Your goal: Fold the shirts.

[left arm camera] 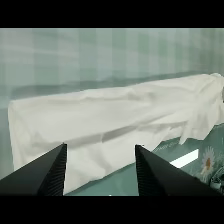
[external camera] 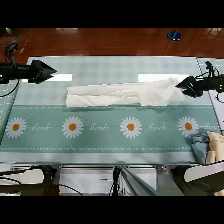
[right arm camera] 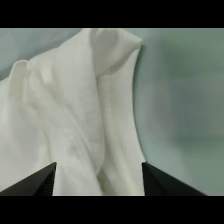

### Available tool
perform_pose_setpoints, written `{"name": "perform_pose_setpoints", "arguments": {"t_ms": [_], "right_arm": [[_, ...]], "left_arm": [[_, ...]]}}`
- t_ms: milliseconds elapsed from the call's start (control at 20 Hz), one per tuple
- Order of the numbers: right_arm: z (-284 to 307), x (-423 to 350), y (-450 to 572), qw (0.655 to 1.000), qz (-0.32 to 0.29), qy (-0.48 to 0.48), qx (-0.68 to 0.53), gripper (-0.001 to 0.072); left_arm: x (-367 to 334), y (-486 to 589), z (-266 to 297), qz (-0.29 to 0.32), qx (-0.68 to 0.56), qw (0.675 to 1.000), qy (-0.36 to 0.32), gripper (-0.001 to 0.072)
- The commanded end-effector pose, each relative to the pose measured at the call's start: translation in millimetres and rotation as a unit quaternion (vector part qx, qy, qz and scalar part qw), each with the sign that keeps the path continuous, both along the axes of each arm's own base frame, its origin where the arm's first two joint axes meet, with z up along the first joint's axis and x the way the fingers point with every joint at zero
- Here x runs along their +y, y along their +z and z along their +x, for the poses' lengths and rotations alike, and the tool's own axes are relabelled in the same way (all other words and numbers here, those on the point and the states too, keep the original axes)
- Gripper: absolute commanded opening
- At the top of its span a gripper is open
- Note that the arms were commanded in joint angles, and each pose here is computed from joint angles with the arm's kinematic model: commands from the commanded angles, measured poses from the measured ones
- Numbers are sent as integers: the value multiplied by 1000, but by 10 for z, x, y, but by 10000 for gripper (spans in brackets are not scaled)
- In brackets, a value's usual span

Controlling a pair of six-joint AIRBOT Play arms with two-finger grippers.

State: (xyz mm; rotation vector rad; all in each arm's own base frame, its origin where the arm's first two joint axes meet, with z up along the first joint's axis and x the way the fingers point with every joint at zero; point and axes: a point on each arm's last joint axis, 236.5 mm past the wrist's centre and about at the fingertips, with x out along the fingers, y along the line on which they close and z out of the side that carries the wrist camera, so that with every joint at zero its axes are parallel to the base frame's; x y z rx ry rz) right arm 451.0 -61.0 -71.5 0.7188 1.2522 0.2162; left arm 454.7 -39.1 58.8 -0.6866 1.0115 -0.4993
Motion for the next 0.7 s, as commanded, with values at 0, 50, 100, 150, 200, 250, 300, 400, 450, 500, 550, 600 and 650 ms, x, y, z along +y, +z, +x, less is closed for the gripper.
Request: {"name": "perform_pose_setpoints", "arguments": {"t_ms": [0,50,100,150,200,250,300,400,450,500,550,600,650], "right_arm": [[48,286,-255,1000,12,20,19,609],[54,453,-321,999,20,34,25,609],[75,641,-347,998,33,50,22,606],[105,793,-331,997,40,70,8,554],[133,899,-292,995,42,86,-5,381],[157,926,-244,995,41,88,-12,200],[177,925,-149,995,43,90,-20,26],[190,830,130,994,35,90,-43,30],[195,760,317,995,31,81,-56,30],[181,699,493,995,27,71,-64,29],[143,653,661,995,23,63,-68,29],[76,622,820,996,15,61,-70,29],[5,607,938,995,2,65,-70,29]], "left_arm": [[-41,-9,-14,2,2,1000,-7,511],[-51,-9,-14,2,2,1000,-8,511],[-60,-9,-15,2,2,1000,-9,511],[-69,-8,-17,2,2,1000,-10,511],[-72,-9,-17,2,2,1000,-10,511],[-73,-8,-18,2,2,1000,-10,511],[-73,-8,-18,2,2,1000,-10,511],[-79,-7,-19,1,2,1000,-11,509],[-100,-7,-25,1,2,1000,-14,477],[-151,-6,-44,-1,4,1000,-21,398],[-233,-5,-72,-3,7,999,-32,320],[-358,-4,-112,-5,11,999,-49,222],[-501,-4,-148,-6,12,998,-66,105]]}}
